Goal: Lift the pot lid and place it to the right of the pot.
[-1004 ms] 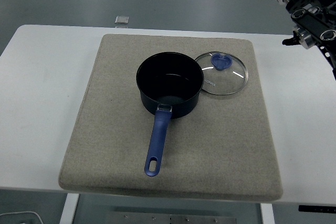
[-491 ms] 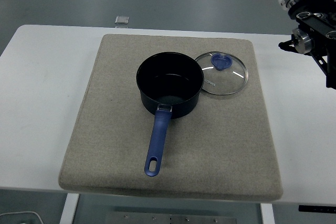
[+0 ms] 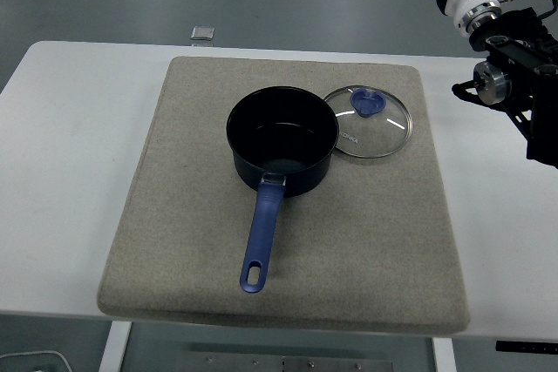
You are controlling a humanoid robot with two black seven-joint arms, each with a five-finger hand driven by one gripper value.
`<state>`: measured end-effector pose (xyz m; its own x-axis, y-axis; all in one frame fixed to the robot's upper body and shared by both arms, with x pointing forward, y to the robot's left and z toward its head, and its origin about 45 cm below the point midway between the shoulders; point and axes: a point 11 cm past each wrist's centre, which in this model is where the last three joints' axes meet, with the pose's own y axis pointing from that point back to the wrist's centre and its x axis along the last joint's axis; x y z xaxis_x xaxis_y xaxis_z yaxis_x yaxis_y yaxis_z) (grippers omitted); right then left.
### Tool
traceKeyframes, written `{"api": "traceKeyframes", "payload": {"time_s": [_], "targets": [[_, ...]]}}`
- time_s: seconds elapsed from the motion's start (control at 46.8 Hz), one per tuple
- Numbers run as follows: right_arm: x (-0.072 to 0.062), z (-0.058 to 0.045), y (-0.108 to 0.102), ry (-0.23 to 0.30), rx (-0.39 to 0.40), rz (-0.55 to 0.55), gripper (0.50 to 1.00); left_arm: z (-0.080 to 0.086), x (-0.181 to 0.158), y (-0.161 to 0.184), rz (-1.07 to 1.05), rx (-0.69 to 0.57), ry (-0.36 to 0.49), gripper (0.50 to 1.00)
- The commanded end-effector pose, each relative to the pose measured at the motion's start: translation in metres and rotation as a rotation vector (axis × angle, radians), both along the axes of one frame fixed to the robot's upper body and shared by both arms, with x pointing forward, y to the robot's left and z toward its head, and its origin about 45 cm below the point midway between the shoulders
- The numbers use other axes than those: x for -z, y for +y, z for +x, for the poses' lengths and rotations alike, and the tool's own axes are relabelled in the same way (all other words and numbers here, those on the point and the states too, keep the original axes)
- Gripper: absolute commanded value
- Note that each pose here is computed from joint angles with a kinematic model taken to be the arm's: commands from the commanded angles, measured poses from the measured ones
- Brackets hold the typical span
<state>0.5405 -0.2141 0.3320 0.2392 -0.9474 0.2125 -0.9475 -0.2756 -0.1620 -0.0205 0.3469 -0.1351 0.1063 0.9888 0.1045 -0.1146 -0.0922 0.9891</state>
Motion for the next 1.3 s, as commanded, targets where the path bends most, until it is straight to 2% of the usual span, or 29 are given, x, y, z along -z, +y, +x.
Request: {"api": "traceKeyframes", "payload": {"time_s": [0.0,0.171,0.256,0.385,0.513,0.62,0.726,0.791,1.004,1.282], "targets": [[0.001,0.0,0.0,0.005,0.004,0.013,0.907,0.0,0.0,0.0,0.0,-0.001,0.0,1.0],[0.011,-0.002,0.0,0.025,0.008,0.029,0.905,0.0,0.0,0.0,0.0,0.001,0.001,1.0],[0.011,-0.001,-0.001,0.043,0.029,0.095,0.905,0.0,0.0,0.0,0.0,-0.001,0.0,1.0],[0.02,0.001,-0.007,0.142,0.079,0.195,0.905,0.0,0.0,0.0,0.0,-0.001,0.0,1.0],[0.024,0.001,-0.009,0.171,0.106,0.274,0.905,0.0,0.0,0.0,0.0,0.001,0.0,1.0],[0.038,-0.003,-0.009,0.205,0.122,0.327,0.905,0.0,0.0,0.0,0.0,0.001,0.001,1.0],[0.042,-0.004,-0.007,0.213,0.125,0.363,0.905,0.0,0.0,0.0,0.0,-0.001,0.0,1.0],[0.048,-0.006,-0.009,0.224,0.133,0.372,0.907,0.0,0.0,0.0,0.0,-0.001,0.0,1.0],[0.057,-0.009,-0.005,0.235,0.131,0.373,0.907,0.0,0.0,0.0,0.0,-0.001,0.0,1.0],[0.058,-0.009,-0.006,0.223,0.136,0.368,0.907,0.0,0.0,0.0,0.0,-0.001,0.0,1.0]]}}
